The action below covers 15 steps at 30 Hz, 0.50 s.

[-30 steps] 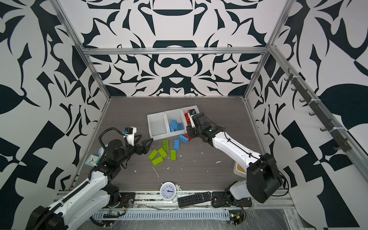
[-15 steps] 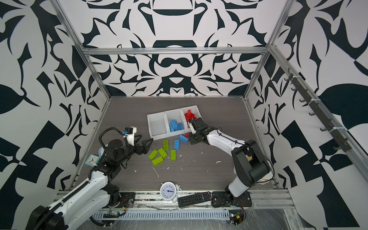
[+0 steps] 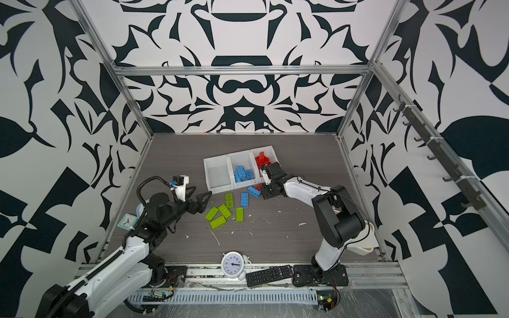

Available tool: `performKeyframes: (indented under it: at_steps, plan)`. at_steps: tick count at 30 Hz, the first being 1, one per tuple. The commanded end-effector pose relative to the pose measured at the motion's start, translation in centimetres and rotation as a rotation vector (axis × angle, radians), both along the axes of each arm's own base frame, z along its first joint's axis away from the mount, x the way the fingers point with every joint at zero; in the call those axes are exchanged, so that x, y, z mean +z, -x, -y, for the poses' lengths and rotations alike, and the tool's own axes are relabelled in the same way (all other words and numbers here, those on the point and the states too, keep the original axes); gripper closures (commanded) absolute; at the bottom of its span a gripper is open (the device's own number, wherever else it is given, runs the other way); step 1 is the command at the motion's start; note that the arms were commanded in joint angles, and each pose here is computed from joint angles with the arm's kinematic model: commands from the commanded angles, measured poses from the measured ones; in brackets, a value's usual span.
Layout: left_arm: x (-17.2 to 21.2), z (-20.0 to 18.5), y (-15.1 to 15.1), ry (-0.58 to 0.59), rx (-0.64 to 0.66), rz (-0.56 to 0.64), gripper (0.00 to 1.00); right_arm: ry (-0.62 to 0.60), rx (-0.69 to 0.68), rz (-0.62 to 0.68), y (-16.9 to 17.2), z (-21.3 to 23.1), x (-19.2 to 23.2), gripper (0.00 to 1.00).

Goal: Sort the legos into containers by color
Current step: 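Lower the right gripper and close it on the red 2x2 brick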

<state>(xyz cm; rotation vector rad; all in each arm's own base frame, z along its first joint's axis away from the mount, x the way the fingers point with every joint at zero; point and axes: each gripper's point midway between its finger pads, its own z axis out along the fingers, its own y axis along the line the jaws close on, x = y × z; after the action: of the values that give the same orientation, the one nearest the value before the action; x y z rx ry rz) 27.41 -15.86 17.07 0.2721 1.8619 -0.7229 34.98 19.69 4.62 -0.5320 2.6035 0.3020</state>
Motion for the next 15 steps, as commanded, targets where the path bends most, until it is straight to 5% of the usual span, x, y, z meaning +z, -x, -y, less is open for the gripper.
performKeyframes:
  at_steps: [1,15]
  plan:
    - [0.6,0.0,-0.2,0.005,0.007,0.015,0.0,-0.059,0.04,0.044,-1.2,-1.5,2.0,0.45]
    - [0.7,-0.1,-0.2,0.006,0.009,0.017,0.0,-0.015,0.05,0.058,-2.7,-1.5,1.2,0.4]
